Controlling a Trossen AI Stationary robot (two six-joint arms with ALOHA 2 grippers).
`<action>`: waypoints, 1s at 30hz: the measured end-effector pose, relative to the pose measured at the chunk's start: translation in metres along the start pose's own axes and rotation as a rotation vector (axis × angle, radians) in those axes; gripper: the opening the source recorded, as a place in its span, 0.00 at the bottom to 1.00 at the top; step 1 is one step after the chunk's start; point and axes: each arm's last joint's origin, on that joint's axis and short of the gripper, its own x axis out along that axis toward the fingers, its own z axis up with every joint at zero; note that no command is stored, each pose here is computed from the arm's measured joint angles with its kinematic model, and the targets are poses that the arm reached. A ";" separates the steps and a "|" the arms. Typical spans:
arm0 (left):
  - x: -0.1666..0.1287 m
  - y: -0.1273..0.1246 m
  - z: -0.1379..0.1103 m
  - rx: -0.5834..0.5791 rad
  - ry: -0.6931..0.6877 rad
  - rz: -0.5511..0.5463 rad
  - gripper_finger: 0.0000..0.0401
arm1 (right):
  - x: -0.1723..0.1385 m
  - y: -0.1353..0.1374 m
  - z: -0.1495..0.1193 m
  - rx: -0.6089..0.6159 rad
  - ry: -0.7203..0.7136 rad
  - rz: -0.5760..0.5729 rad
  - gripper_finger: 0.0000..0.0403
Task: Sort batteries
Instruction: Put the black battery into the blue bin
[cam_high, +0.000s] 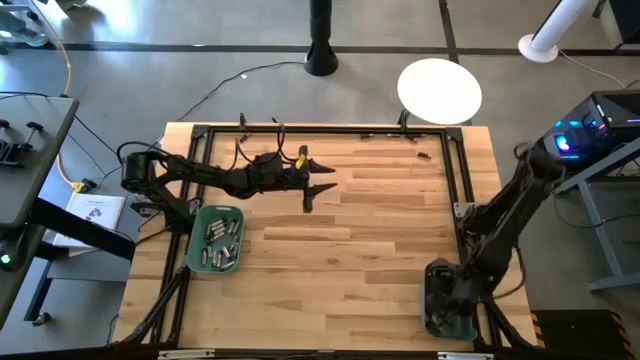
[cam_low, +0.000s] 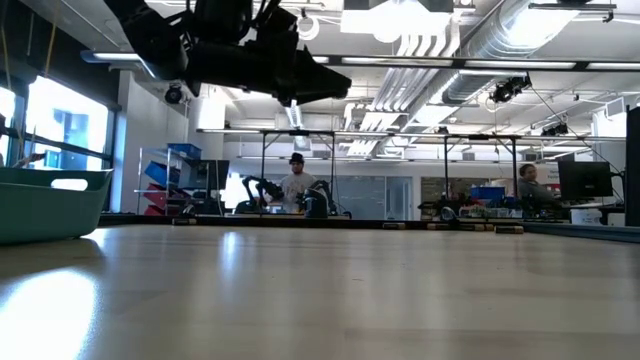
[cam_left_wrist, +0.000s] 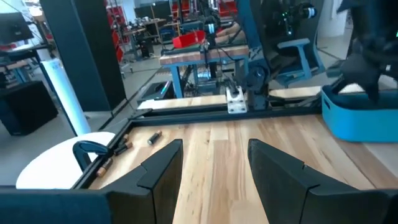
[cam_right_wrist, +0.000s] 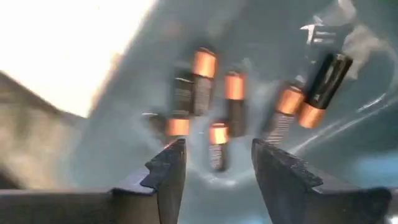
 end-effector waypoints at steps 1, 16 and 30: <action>-0.001 0.000 0.001 0.000 -0.005 0.002 0.43 | -0.011 0.002 0.000 0.007 -0.003 0.015 0.44; -0.050 0.050 0.014 -0.289 0.307 0.536 0.43 | -0.151 -0.003 0.050 -0.372 -0.975 -0.075 0.43; -0.109 0.164 -0.025 -0.550 1.096 0.863 0.49 | -0.090 -0.019 0.154 -0.529 -1.137 -0.207 0.38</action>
